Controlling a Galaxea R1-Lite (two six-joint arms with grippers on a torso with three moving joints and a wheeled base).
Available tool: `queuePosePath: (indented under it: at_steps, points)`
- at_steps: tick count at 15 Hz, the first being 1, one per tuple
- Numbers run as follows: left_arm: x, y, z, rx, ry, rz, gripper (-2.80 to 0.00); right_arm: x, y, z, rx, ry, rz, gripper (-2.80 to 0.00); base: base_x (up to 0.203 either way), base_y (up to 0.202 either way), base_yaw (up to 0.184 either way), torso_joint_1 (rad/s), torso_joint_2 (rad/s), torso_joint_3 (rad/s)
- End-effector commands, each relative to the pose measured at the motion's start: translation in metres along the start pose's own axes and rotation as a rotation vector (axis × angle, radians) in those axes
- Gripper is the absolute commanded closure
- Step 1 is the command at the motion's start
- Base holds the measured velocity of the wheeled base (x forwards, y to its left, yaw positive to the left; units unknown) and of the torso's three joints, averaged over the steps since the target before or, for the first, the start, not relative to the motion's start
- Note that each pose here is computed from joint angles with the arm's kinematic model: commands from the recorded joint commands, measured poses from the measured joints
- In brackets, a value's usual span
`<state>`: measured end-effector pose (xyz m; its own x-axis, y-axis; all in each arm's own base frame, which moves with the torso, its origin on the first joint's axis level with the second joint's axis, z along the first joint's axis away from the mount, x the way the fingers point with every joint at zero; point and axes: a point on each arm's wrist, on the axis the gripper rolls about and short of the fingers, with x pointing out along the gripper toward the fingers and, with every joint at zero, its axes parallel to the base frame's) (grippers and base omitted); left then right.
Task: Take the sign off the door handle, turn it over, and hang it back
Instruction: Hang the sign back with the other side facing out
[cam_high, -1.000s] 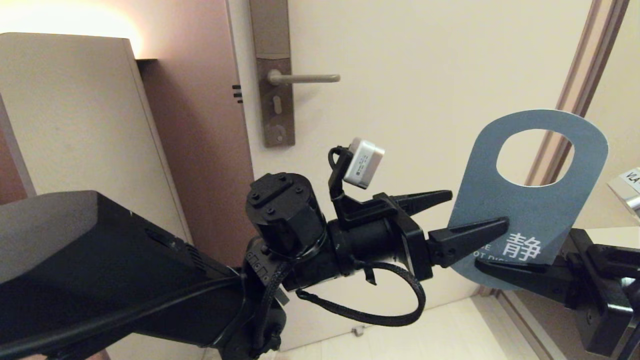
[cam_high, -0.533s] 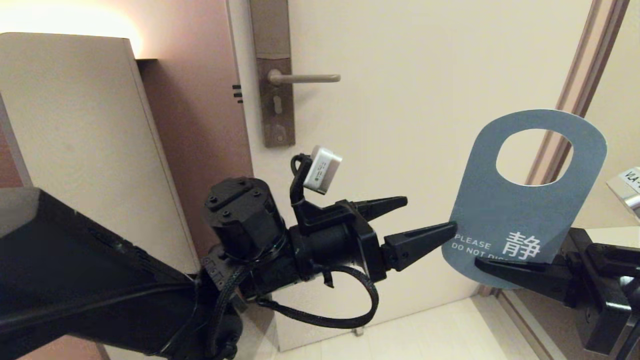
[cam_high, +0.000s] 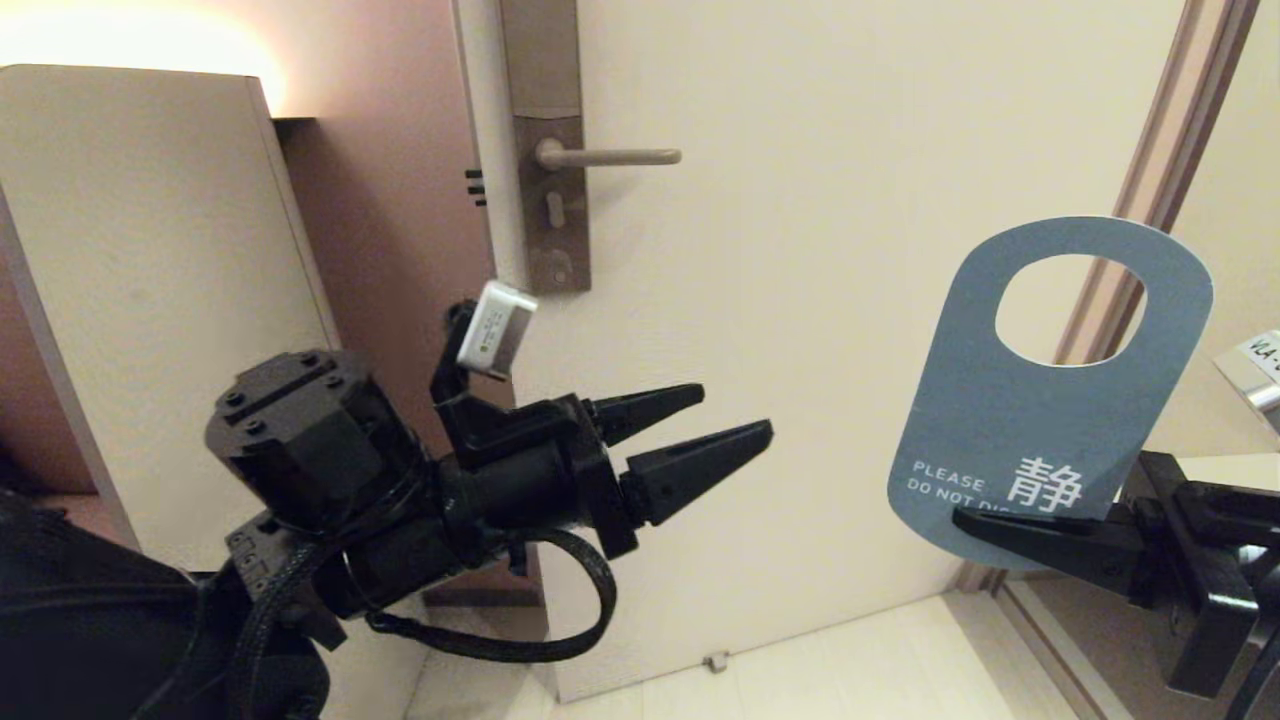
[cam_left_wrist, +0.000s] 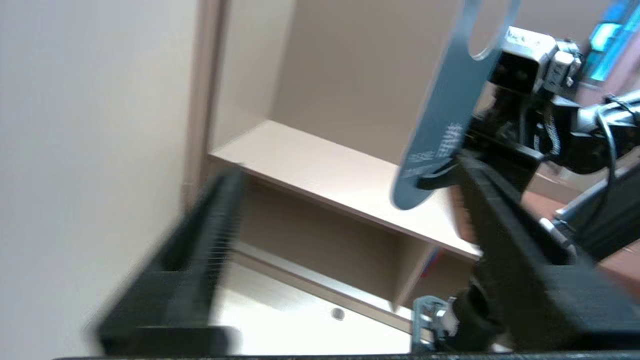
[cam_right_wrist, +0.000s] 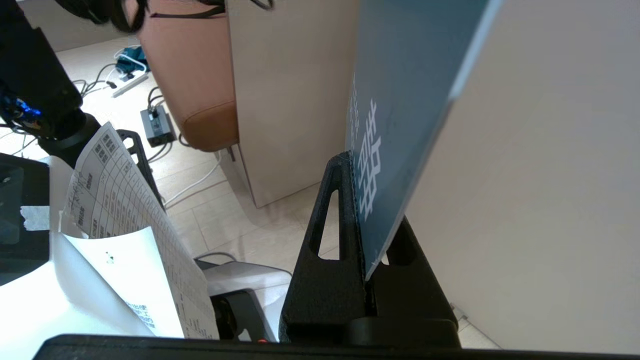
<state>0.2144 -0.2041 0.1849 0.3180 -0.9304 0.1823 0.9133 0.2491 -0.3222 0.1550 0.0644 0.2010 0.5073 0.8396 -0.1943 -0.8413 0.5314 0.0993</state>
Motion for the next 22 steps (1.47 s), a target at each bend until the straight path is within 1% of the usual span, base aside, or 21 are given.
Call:
queuePosePath:
  at_steps: [1, 3, 4, 6, 7, 8, 9, 12, 14, 16, 17, 19, 20, 22]
  points:
    - [-0.019, -0.002, 0.013, 0.029, -0.035, 0.028, 0.0, 0.0, 0.0, 0.0, -0.003, -0.001, 0.005, 0.0, 0.0, 0.0, 0.0, 0.0, 0.0, 0.0]
    - [-0.032, -0.003, 0.019, 0.039, -0.035, 0.061, 0.0, 0.0, 0.0, -0.001, 0.0, 0.001, 0.003, 0.0, 0.0, 0.0, 0.0, 0.0, 0.0, 0.0]
    - [-0.038, -0.003, 0.019, 0.058, -0.027, 0.081, 0.0, 0.0, 0.0, -0.002, 0.001, 0.003, 0.004, 0.0, 0.0, 0.0, 0.0, 0.0, 0.0, 0.0]
    - [-0.056, -0.004, 0.015, 0.135, 0.017, 0.143, 0.0, -0.001, 0.001, -0.004, 0.004, 0.006, 0.004, 0.0, 0.0, 0.0, 0.0, 0.0, 0.0, 0.0]
    - [-0.066, -0.007, 0.013, 0.161, 0.036, 0.193, 0.0, -0.001, 0.001, -0.004, 0.004, 0.006, 0.004, 0.0, 0.0, 0.0, 0.0, 0.0, 0.0, 0.0]
    - [-0.076, -0.01, 0.011, 0.183, 0.05, 0.267, 0.0, -0.001, 0.001, -0.004, 0.005, 0.007, 0.002, 0.0, 0.0, 0.0, 0.0, 0.0, 0.0, 0.0]
    - [-0.088, -0.013, 0.01, 0.204, 0.059, 0.361, 0.0, -0.001, 0.001, -0.004, 0.003, 0.006, 0.002, 0.0, 0.0, 0.0, 0.0, 0.0, 0.0, 0.0]
    - [-0.133, -0.007, 0.015, 0.304, 0.081, 0.694, 0.0, -0.001, 0.002, -0.006, 0.002, 0.004, 0.001, 0.0, 0.0, 0.0, 0.0, 0.0, 0.0, 0.0]
    - [-0.161, -0.005, 0.019, 0.376, 0.085, 0.879, 0.0, -0.002, 0.002, -0.006, 0.002, 0.003, -0.003, 0.0, 0.0, 0.0, 0.0, 0.0, 0.0, 0.0]
    - [-0.187, -0.006, 0.017, 0.417, 0.092, 1.057, 0.0, -0.003, 0.001, -0.008, 0.006, 0.008, -0.009, 0.0, 0.0, 0.0, 0.0, 0.0, 0.0, 0.0]
    - [-0.199, -0.01, 0.013, 0.43, 0.095, 1.125, 0.0, -0.003, 0.001, -0.008, 0.008, 0.01, -0.011, 0.0, 0.0, 0.0, 0.0, 0.0, 0.0, 0.0]
    - [-0.218, -0.023, 0.004, 0.446, 0.082, 1.212, 0.0, -0.004, 0.0, -0.009, 0.009, 0.009, -0.016, 0.0, 0.0, 0.0, 0.0, 0.0, 0.0, 0.0]
    - [-0.225, -0.029, -0.004, 0.444, 0.085, 1.252, 0.0, -0.005, 0.0, -0.009, 0.01, 0.007, -0.025, 0.0, 0.0, 0.0, 0.0, 0.0, 0.0, 0.0]
    - [-0.236, -0.037, -0.016, 0.434, 0.092, 1.363, 0.0, -0.007, -0.002, -0.009, 0.002, 0.005, -0.042, 0.0, 0.0, 0.0, 0.0, 0.0, 0.0, 0.0]
